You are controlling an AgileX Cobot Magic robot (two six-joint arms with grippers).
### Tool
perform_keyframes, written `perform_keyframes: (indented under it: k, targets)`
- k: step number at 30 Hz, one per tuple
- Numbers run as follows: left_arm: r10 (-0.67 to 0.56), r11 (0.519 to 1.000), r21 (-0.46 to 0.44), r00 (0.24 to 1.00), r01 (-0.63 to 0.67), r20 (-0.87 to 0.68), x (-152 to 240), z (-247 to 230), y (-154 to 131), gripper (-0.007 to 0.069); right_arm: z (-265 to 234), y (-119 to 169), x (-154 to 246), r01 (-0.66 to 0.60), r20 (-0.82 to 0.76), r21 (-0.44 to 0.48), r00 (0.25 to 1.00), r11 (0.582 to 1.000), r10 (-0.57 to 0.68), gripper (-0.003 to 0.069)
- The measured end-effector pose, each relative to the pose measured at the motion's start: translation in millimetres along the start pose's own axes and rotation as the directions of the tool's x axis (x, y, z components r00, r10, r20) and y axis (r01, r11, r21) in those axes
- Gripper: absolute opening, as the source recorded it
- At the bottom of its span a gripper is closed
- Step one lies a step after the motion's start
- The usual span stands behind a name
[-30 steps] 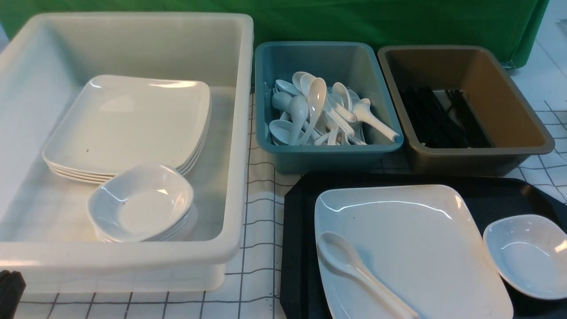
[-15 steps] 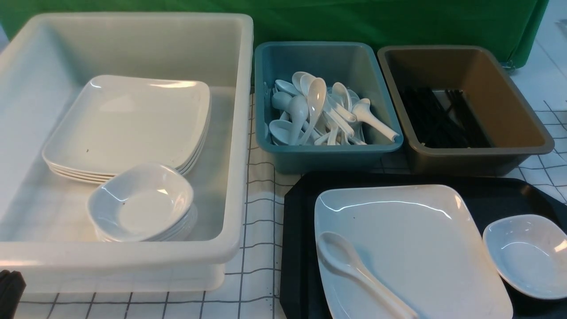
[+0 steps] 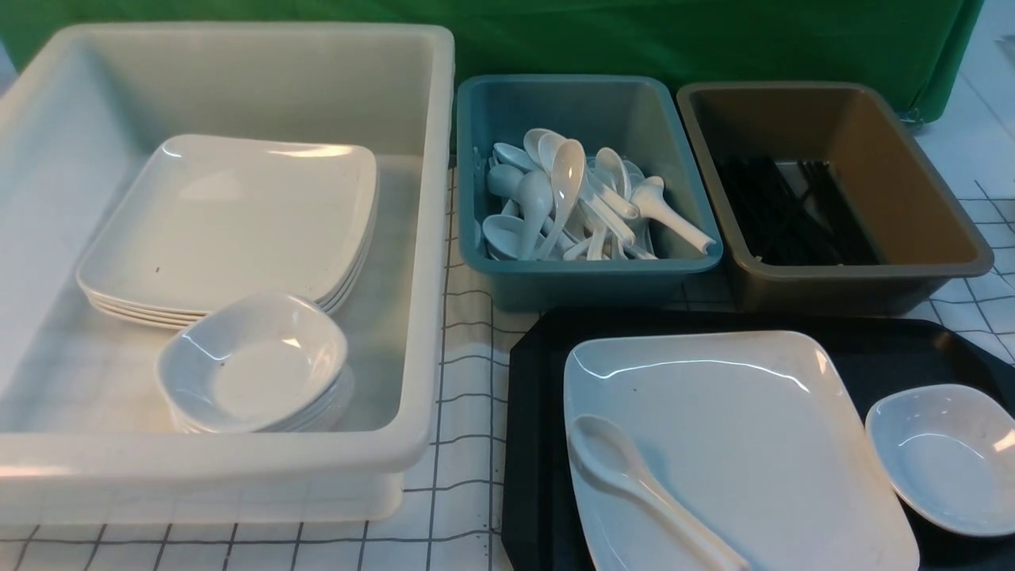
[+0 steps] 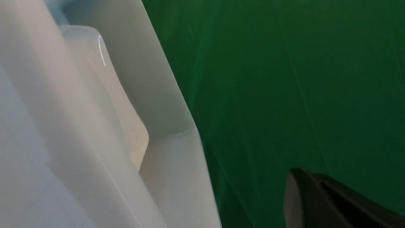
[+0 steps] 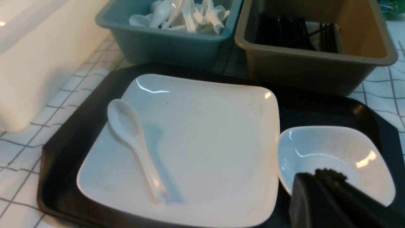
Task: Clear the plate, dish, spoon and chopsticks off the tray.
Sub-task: Use the left arm to grab a soup spoon from the plate
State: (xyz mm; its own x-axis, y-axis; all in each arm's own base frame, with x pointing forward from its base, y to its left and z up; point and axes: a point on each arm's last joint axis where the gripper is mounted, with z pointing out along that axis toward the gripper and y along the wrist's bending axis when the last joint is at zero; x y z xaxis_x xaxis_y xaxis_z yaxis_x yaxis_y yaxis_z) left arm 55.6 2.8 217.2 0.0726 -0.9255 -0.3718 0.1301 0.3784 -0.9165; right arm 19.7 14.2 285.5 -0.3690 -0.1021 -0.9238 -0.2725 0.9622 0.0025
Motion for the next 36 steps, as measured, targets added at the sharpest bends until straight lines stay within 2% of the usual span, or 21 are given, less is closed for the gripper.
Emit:
perform_keyframes:
  k: [5, 8, 11, 12, 14, 15, 16, 17, 18, 19, 20, 21, 22, 23, 25, 28, 29, 30, 31, 34, 36]
  targets:
    - [-0.149, 0.988, 0.041, 0.988, 0.147, 0.045, -4.6, -0.2, -3.1, 0.0005, 0.2, -0.1, -0.6, 0.01, 0.005, 0.001, 1.0, 1.0, -0.01, 0.0082]
    - [-0.204, 0.974, 0.12, 0.976, 0.194, 0.076, -9.9, -1.0, -11.5, 0.0005, 0.3, -0.3, -1.5, 0.011, 0.013, 0.002, 1.0, 1.0, -0.011, 0.0088]
    - [-0.146, 0.958, 0.262, 0.984, 0.113, 0.107, -20.8, -5.1, -41.5, 0.0005, 0.3, -0.3, -1.8, 0.011, 0.016, 0.003, 1.0, 1.0, -0.011, 0.0093]
    - [-0.078, 0.935, 0.354, 0.988, 0.026, 0.133, -28.6, -10.6, -66.4, 0.0005, 0.3, -0.3, -1.8, 0.012, 0.016, 0.003, 1.0, 1.0, -0.012, 0.0097]
    - [0.011, 0.906, 0.415, 0.986, -0.079, 0.164, -39.0, -16.9, -99.8, 0.0005, 0.3, -0.3, -1.9, 0.011, 0.017, 0.002, 1.0, 1.0, -0.011, 0.0099]
    - [0.087, 0.901, 0.406, 0.981, -0.152, 0.175, -46.9, -17.4, -123.8, 0.0005, 0.3, -0.3, -1.9, 0.011, 0.017, 0.002, 1.0, 1.0, -0.011, 0.0102]
    - [0.144, 0.914, 0.357, 0.976, -0.193, 0.161, -50.2, -14.5, -133.5, 0.0005, 0.3, -0.3, -1.8, 0.012, 0.017, 0.003, 1.0, 1.0, -0.012, 0.0104]
    - [0.153, 0.91, 0.361, 0.974, -0.205, 0.167, -51.7, -14.4, -137.4, 0.0005, 0.3, -0.3, -1.8, 0.012, 0.017, 0.003, 1.0, 1.0, -0.012, 0.0104]
    - [0.257, 0.933, 0.228, 0.959, -0.278, 0.12, -57.2, -2.8, -148.9, 0.0005, 0.3, -0.3, -1.8, 0.012, 0.017, 0.003, 1.0, 1.0, -0.012, 0.0108]
    - [0.348, 0.93, 0.107, 0.936, -0.352, 0.05, -61.9, 6.6, -158.2, 0.0005, 0.3, -0.3, -1.8, 0.012, 0.017, 0.003, 1.0, 1.0, -0.012, 0.0111]
    - [0.363, 0.924, 0.109, 0.931, -0.366, 0.05, -62.8, 8.3, -161.3, 0.0005, 0.3, -0.3, -1.8, 0.012, 0.017, 0.003, 1.0, 1.0, -0.012, 0.0111]
    - [0.474, 0.878, -0.006, 0.872, -0.478, -0.12, -60.0, 26.4, -163.7, 0.0005, 0.3, -0.3, -1.8, 0.012, 0.017, 0.003, 1.0, 1.0, -0.012, 0.0113]
    - [0.514, 0.842, -0.033, 0.821, -0.538, -0.249, -55.7, 37.8, -166.2, 0.0005, 0.3, -0.3, -1.9, 0.011, 0.017, 0.003, 1.0, 1.0, -0.011, 0.0116]
    - [0.528, 0.815, -0.034, 0.764, -0.579, -0.371, -50.4, 45.8, -168.2, 0.0005, 0.3, -0.3, -1.9, 0.011, 0.017, 0.002, 1.0, 1.0, -0.012, 0.0118]
    - [0.501, 0.782, 0.044, 0.584, -0.622, -0.639, -29.7, 69.6, -166.6, 0.0005, 0.3, -0.3, -1.9, 0.012, 0.017, 0.002, 1.0, 1.0, -0.012, 0.0122]
    - [0.401, 0.825, 0.21, 0.281, -0.525, -0.872, 5.8, 101.0, -155.4, 0.0005, 0.3, -0.3, -1.9, 0.012, 0.017, 0.002, 1.0, 1.0, -0.012, 0.0125]
    - [0.374, 0.844, 0.207, 0.267, -0.494, -0.888, 10.1, 106.4, -153.8, 0.0005, 0.3, -0.3, -1.9, 0.011, 0.017, 0.002, 1.0, 1.0, -0.011, 0.0125]
    - [0.319, 0.889, 0.225, 0.187, -0.399, -0.929, 24.6, 123.1, -146.6, 0.0005, 0.3, -0.3, -1.9, 0.01, 0.017, 0.002, 1.0, 1.0, -0.01, 0.0126]
    - [0.291, 0.911, 0.222, 0.16, -0.346, -0.943, 32.1, 133.2, -142.2, 0.0005, 0.3, -0.3, -1.9, 0.01, 0.017, 0.002, 1.0, 1.0, -0.01, 0.0125]
    - [0.231, 0.956, 0.203, 0.115, -0.213, -0.966, 58.4, 165.7, -127.0, 0.0006, 0.3, -0.3, -1.8, 0.011, 0.017, 0.003, 1.0, 1.0, -0.011, 0.0129]
    - [0.223, 0.958, 0.209, 0.05, -0.196, -0.974, 77.2, 176.4, -120.0, 0.0008, 0.3, -0.3, -1.8, 0.011, 0.016, 0.003, 1.0, 1.0, -0.011, 0.0133]
